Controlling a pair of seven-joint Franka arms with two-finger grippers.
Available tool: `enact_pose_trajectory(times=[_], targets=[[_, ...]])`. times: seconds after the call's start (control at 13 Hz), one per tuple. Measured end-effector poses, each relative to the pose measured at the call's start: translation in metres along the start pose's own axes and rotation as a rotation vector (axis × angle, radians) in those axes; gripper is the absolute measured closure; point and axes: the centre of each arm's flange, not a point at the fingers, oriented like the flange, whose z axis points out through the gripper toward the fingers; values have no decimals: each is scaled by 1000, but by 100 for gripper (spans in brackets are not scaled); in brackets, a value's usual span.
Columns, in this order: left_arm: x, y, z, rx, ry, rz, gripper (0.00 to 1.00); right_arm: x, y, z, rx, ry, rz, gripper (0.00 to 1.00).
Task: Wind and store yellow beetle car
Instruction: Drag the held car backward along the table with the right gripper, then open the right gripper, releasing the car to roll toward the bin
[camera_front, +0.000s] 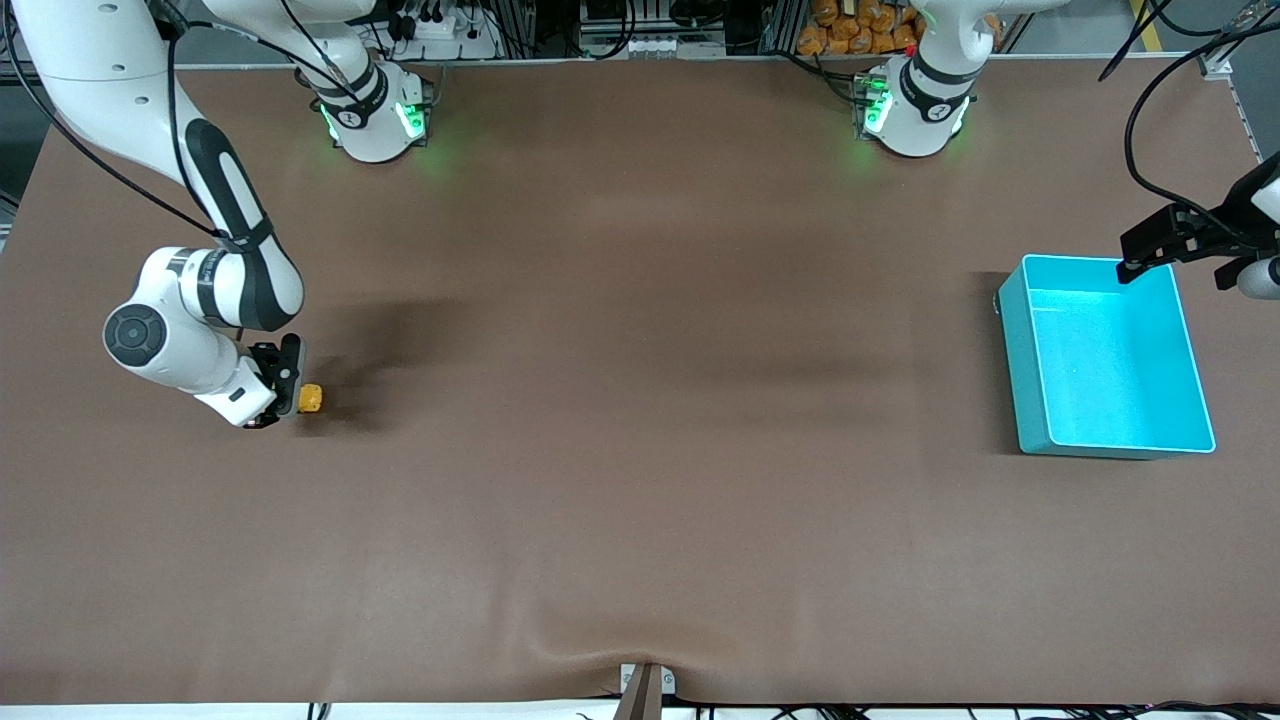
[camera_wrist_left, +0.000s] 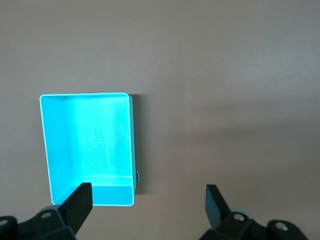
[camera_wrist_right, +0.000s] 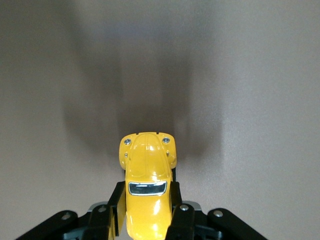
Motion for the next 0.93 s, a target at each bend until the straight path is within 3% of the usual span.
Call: enact_pose_trajectory(times=[0.23,0.46,0.62,0.93], targets=[[0,0,0,0,-1,-1,0,-6,1,2,0,0,9,58],[0,0,0,0,-1,-1,0,-8,11,-1,-9,-4,11,28],[0,0,0,0,-1,-1,0,-15,22,-14,21,-1,25,9],[0,0,0,0,-1,-1,0,-30,35,-42,74,45,82,7]])
